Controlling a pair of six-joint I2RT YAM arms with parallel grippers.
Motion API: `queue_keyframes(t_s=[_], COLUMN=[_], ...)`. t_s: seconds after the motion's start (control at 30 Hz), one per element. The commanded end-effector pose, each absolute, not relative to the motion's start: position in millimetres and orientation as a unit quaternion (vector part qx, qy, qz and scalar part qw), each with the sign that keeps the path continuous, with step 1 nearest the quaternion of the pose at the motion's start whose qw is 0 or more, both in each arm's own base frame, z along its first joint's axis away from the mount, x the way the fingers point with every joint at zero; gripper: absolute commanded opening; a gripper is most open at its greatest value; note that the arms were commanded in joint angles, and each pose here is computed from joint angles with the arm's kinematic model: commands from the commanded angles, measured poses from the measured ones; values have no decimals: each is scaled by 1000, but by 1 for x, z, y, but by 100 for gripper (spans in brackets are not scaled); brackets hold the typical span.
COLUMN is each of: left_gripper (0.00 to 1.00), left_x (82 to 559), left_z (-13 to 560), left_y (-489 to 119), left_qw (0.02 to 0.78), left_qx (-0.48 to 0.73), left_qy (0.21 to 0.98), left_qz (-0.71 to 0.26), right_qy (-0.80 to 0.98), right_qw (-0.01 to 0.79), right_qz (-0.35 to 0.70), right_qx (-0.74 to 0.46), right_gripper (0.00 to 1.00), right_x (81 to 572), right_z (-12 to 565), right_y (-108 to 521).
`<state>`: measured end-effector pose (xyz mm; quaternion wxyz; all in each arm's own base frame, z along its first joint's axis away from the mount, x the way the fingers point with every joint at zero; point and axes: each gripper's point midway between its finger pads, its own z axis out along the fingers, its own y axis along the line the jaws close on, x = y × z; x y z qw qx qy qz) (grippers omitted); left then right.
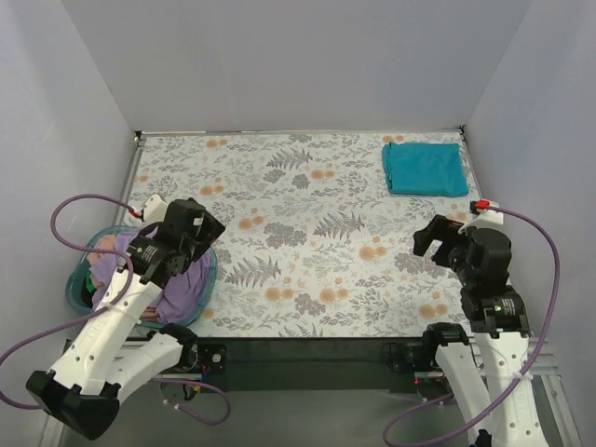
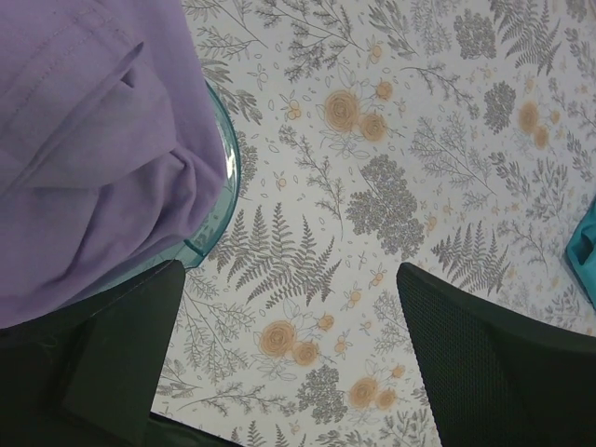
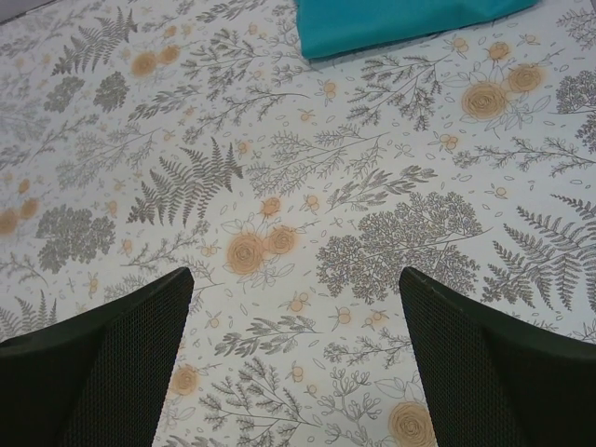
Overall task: Fold and stack the t-shirts
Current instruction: Grab the tshirt from the pile
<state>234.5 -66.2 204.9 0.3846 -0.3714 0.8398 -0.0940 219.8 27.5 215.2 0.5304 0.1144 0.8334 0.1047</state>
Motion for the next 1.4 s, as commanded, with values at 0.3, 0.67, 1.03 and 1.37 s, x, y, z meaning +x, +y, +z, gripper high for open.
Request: queue_keyframes(t_s=[0.3,0.67,1.03,1.37], left_gripper=[98,72,12,38], left_x=[251,283,276,260], left_z=[204,167,149,133], left_y=[-5,35,46,45], left_qw=[392,355,310,284], left_qx=[-501,-526,-553,-559], left_qy=[769,769,769,773], left_qz=[61,72,84,93], right_qy=[823,832,835,838], right_qw=[552,535,536,530], right_qz=[120,144,114,115], right_qx=[66,22,48,49], right_gripper=[99,98,98,97], right_x=[211,211,212,213], right_z=[216,210,203,200], right_y=[37,51,38,39])
